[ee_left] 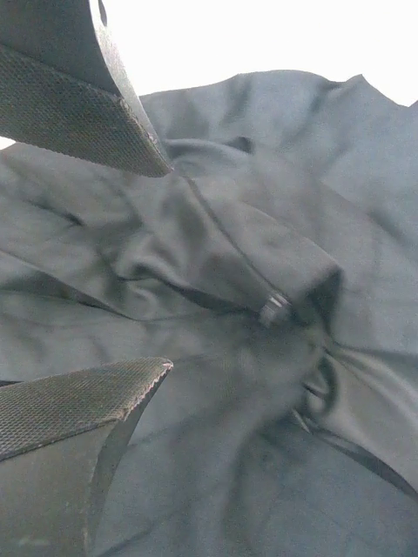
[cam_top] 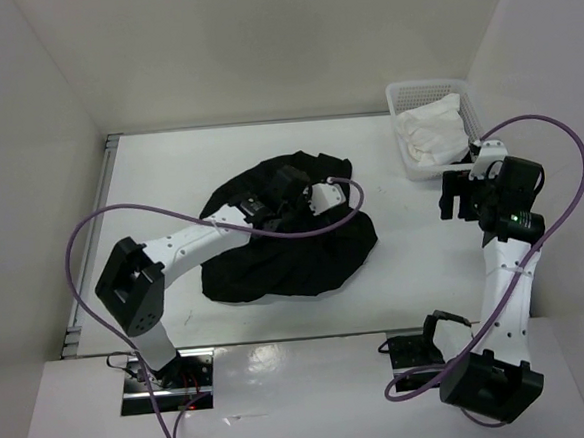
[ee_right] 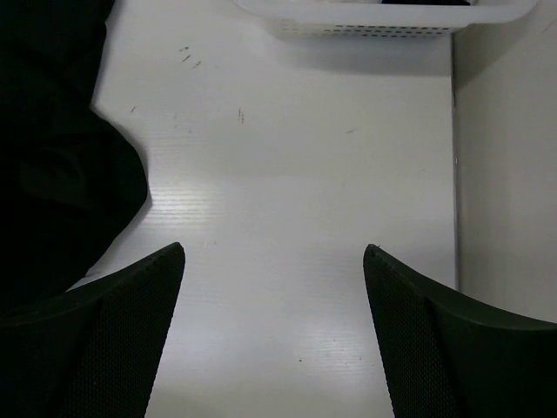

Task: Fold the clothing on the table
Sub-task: Flatten the skirt out

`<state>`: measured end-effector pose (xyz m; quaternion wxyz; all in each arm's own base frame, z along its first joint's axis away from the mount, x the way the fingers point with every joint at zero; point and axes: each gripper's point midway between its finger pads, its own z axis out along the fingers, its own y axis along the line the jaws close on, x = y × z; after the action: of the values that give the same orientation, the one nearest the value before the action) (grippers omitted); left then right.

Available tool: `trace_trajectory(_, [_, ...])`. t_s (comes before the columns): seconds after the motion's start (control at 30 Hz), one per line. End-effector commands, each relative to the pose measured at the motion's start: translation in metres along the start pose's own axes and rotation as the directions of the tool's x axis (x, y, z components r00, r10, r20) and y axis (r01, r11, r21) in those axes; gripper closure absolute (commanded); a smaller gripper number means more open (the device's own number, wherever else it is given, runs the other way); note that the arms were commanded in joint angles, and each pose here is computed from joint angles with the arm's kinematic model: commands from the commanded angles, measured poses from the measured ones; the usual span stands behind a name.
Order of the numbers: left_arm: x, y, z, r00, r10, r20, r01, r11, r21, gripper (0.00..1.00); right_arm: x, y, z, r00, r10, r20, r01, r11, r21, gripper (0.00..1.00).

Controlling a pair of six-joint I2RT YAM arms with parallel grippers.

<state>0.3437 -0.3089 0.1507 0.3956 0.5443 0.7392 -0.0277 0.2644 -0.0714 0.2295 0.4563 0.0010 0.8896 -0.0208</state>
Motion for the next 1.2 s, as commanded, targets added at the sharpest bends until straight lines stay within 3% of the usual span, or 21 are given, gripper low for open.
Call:
trace_trajectory(0.0, [-0.028, 0.001, 0.015, 0.995, 0.083, 0.059, -0.079, 0.994, -0.072, 0.1, -0.004, 0.002, -0.007, 0.999, 0.027, 0.036, -0.026, 1.0, -0.016, 0.12])
trace_trajectory(0.17, [-0.033, -0.017, 0.026, 0.988, 0.135, 0.072, -0.133, 0.991, -0.032, 0.14, -0.012, -0.005, -0.013, 0.997, 0.049, 0.065, -0.048, 0.999, -0.014, 0.12])
trace_trajectory(0.4, [-0.012, -0.028, 0.047, 0.982, 0.183, 0.05, -0.182, 0.983, -0.025, 0.15, -0.011, -0.005, -0.012, 0.995, 0.077, 0.068, -0.075, 0.997, -0.037, 0.12])
trace_trajectory(0.5, [-0.004, -0.032, 0.053, 0.977, 0.208, 0.04, -0.208, 0.978, -0.019, 0.2, -0.015, -0.007, -0.015, 0.993, 0.085, 0.083, -0.081, 0.996, -0.045, 0.12])
trace_trajectory(0.63, [0.006, -0.042, 0.064, 0.975, 0.22, 0.035, -0.22, 0.975, 0.012, 0.43, -0.018, -0.007, -0.015, 0.992, 0.091, 0.089, -0.086, 0.995, -0.056, 0.12])
trace_trajectory(0.67, [0.002, -0.04, 0.065, 0.975, 0.218, 0.048, -0.218, 0.976, 0.002, 0.58, -0.015, -0.009, -0.016, 0.992, 0.1, 0.08, -0.096, 0.994, -0.052, 0.12])
trace_trajectory(0.8, [-0.006, -0.037, 0.072, 0.974, 0.216, 0.06, -0.216, 0.976, -0.008, 0.74, -0.017, -0.007, -0.018, 0.991, 0.096, 0.09, -0.091, 0.994, -0.058, 0.12])
trace_trajectory(0.83, [-0.003, -0.026, 0.074, 0.978, 0.202, 0.048, -0.201, 0.979, -0.019, 0.84, -0.017, -0.007, -0.018, 0.991, 0.096, 0.09, -0.091, 0.994, -0.058, 0.12])
trace_trajectory(0.93, [-0.021, 0.015, 0.066, 0.992, 0.106, 0.068, -0.102, 0.992, -0.071, 1.0, -0.018, -0.005, -0.018, 0.991, 0.096, 0.092, -0.09, 0.994, -0.067, 0.12])
trace_trajectory(1.03, [-0.066, 0.088, 0.024, 0.987, -0.026, 0.158, 0.048, 0.989, -0.137, 1.0, -0.024, 0.0, -0.021, 0.99, 0.091, 0.111, -0.081, 0.992, -0.098, 0.12])
trace_trajectory(1.17, [-0.076, 0.181, -0.054, 0.944, -0.201, 0.261, 0.26, 0.941, -0.217, 1.0, -0.03, 0.01, -0.021, 0.989, 0.088, 0.121, -0.068, 0.984, -0.165, 0.12])
